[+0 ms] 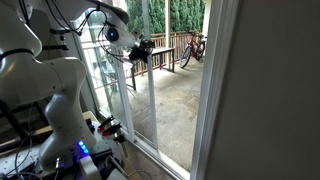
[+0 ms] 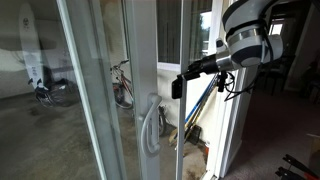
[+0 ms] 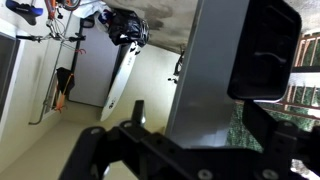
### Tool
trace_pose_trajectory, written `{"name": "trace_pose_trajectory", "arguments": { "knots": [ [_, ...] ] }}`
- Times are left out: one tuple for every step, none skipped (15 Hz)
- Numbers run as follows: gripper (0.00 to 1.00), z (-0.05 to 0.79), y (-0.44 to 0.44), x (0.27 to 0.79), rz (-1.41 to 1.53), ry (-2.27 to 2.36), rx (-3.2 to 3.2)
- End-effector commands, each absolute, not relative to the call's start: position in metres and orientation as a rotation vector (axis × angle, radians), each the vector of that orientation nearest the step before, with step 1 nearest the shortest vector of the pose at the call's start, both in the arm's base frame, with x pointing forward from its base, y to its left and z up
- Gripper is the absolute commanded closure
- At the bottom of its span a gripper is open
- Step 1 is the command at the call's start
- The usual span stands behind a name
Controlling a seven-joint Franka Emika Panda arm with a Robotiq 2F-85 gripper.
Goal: Slide the glass door to the right.
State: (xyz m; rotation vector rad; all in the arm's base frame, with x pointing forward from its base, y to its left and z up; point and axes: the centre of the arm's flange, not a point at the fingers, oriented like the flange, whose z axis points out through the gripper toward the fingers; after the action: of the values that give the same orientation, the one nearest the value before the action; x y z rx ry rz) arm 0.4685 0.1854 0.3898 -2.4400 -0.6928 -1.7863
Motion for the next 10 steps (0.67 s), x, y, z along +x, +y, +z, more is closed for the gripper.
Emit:
{"name": "trace_pose_trajectory", "arguments": {
  "knots": [
    [0.0,0.34,0.163,0.433,-1.762,-0.676,-2.57],
    [0.0,0.34,0.161,0.433,-1.768,-0.659,-2.577],
    [0.0,0.338,0.158,0.432,-1.767,-0.641,-2.588],
    [0.0,0.329,0.151,0.428,-1.75,-0.643,-2.627],
    [0.0,0.317,0.139,0.423,-1.721,-0.624,-2.673],
    [0.0,0.305,0.128,0.419,-1.693,-0.607,-2.712],
    [0.0,0.298,0.117,0.415,-1.671,-0.579,-2.757],
    [0.0,0.286,0.108,0.413,-1.649,-0.554,-2.788],
    [0.0,0.281,0.102,0.408,-1.625,-0.538,-2.818],
    [0.0,0.273,0.098,0.406,-1.601,-0.531,-2.837]
  ]
}}
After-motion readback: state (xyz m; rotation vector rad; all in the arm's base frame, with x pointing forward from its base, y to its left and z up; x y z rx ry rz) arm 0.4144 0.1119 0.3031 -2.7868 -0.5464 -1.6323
